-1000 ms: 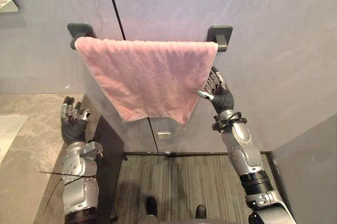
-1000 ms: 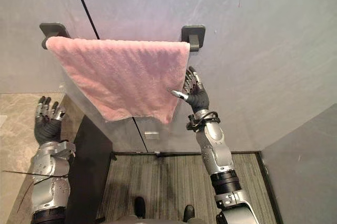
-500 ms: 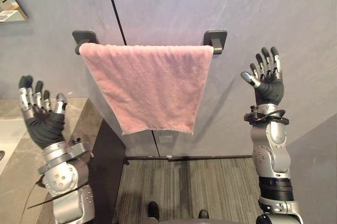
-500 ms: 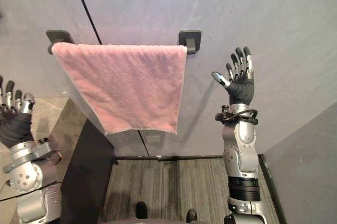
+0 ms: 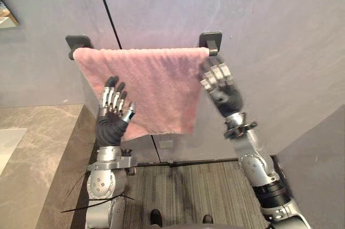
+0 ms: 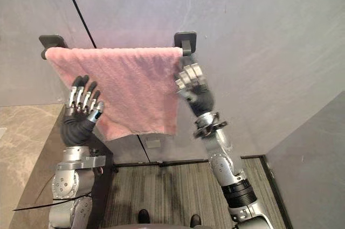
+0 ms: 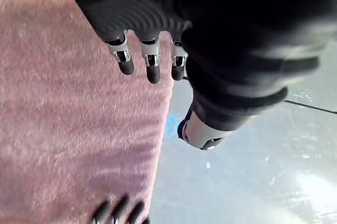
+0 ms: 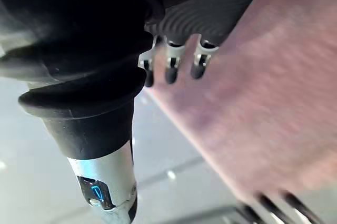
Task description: Organize washtable
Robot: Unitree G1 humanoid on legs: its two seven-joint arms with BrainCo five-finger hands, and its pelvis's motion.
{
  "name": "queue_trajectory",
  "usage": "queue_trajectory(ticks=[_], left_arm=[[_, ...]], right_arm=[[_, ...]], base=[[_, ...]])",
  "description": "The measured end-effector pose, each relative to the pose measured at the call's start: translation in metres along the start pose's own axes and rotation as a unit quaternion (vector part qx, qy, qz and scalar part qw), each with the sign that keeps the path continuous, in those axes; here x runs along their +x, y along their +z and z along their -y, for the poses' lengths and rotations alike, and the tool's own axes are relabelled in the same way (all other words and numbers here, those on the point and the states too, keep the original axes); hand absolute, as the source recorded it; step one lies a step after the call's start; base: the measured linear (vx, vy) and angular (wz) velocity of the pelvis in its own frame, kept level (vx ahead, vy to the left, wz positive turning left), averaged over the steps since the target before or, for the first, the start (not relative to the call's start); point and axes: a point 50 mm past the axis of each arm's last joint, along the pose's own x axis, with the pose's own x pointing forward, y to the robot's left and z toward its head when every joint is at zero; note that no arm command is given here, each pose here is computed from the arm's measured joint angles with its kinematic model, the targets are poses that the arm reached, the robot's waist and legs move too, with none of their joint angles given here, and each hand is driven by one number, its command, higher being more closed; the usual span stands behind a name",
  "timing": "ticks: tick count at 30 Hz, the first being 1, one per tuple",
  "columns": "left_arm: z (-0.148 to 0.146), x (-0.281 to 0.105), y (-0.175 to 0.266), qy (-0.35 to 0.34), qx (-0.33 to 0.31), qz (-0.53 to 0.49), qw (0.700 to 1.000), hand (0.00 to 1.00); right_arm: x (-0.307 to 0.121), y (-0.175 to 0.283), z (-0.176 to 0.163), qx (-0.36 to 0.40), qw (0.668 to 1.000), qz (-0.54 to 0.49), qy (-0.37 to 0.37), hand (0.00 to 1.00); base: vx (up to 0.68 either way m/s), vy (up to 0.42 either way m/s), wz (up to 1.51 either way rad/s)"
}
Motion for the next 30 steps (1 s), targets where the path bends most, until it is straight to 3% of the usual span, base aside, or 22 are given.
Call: queue_trajectory(ticks=[3, 7, 19, 25, 30], left_arm=[[0.002, -0.001, -0.007, -0.004, -0.012, -0.014, 1.000, 0.00], [-0.002, -0.003, -0.015, 0.005, -0.010, -0.034, 0.999, 0.00], [-0.007, -0.006, -0.023, 0.017, -0.010, -0.050, 0.999, 0.00], [-0.017, -0.018, -0.060, 0.027, -0.054, -0.138, 0.989, 0.00], [-0.020, 0.000, -0.076, 0.014, -0.070, -0.157, 0.985, 0.00]], right_arm=[[0.011, -0.007, -0.016, 0.011, 0.998, -0.013, 0.054, 0.00], [0.025, 0.009, -0.021, -0.033, 0.996, 0.015, 0.077, 0.00], [0.026, 0.017, -0.023, -0.075, 0.994, 0.035, 0.072, 0.00], [0.028, 0.006, -0.017, -0.072, 0.995, 0.007, 0.066, 0.00], [0.032, -0.004, 0.000, -0.090, 0.994, -0.033, 0.042, 0.00]], base=[[0.03, -0.019, 0.04], [0.01, -0.001, 0.02], [-0.01, -0.001, -0.06], [0.01, -0.002, 0.05], [-0.01, 0.005, 0.17]])
